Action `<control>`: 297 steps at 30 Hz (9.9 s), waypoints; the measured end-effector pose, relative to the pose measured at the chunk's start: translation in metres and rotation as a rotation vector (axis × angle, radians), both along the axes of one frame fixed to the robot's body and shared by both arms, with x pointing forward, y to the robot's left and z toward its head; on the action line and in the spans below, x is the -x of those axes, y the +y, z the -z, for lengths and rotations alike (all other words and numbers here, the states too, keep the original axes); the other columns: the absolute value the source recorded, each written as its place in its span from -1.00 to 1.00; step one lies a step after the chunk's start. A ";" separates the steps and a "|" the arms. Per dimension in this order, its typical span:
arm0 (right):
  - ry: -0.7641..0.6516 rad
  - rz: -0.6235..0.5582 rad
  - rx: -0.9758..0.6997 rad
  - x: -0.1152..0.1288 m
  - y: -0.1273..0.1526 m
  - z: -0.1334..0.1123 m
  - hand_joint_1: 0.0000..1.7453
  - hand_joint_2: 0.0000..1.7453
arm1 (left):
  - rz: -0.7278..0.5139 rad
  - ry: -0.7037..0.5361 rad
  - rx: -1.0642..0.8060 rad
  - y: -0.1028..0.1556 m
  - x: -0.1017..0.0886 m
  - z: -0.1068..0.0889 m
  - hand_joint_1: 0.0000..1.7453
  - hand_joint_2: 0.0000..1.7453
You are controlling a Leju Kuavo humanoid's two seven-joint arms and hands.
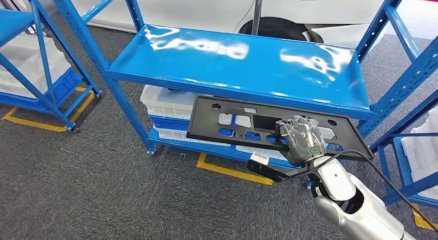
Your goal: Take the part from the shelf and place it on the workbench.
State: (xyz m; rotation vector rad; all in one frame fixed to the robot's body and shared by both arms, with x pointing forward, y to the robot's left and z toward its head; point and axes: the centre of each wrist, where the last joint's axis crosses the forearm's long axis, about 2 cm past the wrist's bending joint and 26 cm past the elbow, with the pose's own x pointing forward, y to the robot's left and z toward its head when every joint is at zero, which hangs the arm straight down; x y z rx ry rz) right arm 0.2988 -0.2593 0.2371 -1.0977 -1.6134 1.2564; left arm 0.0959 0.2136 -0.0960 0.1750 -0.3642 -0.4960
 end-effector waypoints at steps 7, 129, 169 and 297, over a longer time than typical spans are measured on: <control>-0.003 -0.011 -0.007 -0.002 0.000 -0.003 1.00 1.00 | -0.004 -0.008 -0.002 0.000 -0.004 -0.001 -1.00 1.00; 0.009 0.099 0.039 -0.007 -0.014 -0.001 1.00 1.00 | 0.028 0.026 -0.006 0.001 -0.005 -0.001 -1.00 1.00; 0.018 0.047 0.061 0.004 -0.011 0.003 1.00 1.00 | 0.018 -0.025 -0.053 0.017 -0.011 0.000 -1.00 1.00; -0.008 0.048 0.061 -0.003 -0.018 -0.005 1.00 1.00 | 0.017 -0.044 -0.092 0.034 -0.018 0.000 -1.00 1.00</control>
